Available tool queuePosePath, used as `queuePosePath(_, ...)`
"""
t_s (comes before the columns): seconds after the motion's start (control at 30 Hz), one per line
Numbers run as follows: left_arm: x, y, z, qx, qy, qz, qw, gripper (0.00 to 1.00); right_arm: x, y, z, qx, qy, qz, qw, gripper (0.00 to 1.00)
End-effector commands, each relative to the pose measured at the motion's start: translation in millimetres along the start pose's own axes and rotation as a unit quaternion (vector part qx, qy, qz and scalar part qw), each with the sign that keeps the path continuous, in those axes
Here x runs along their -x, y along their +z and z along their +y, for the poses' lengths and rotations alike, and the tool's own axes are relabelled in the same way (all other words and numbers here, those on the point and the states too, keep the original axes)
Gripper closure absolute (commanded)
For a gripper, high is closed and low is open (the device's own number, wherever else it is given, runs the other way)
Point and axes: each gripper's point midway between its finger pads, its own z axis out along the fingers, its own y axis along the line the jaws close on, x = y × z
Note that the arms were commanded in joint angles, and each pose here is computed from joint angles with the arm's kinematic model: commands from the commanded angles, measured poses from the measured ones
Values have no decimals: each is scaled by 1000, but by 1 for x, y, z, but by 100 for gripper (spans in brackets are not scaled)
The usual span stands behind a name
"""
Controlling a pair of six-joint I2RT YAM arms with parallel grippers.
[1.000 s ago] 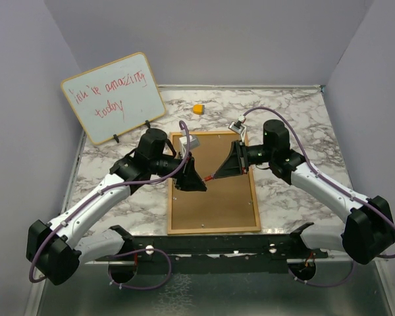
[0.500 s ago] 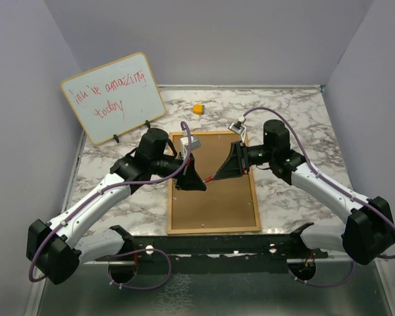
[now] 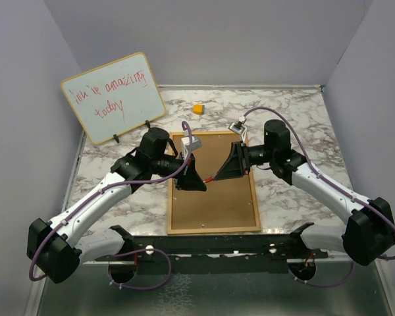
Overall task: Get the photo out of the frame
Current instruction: Pick up the screwdriver from the center of the board.
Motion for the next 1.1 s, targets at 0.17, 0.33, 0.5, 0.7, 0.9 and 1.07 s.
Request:
queuePosePath(0.17,7,0,-1,-1,11,-2,1000,100,-3,-4,22,32,-33,15,999,62)
queuePosePath(0.33,6,0,-1,-3,10,0,1000,100,-2,-4,22,31,-34,15,999,62)
queuePosePath(0.5,6,0,-2,-4,10,0,1000,100,-3,-5,23,33,-37,18,999,65)
queuePosePath(0.7,6,0,-2,-3,9,1,1000,100,-2,-5,24,31,-38,17,999,83)
queuePosePath(0.9,9,0,6,18,11,-4,1000,86,1,-6,19,4,-51,0,999,99)
queuePosePath(1.07,14,-4,17,64,12,-18,998,44,-2,-9,9,-39,-46,-11,998,99)
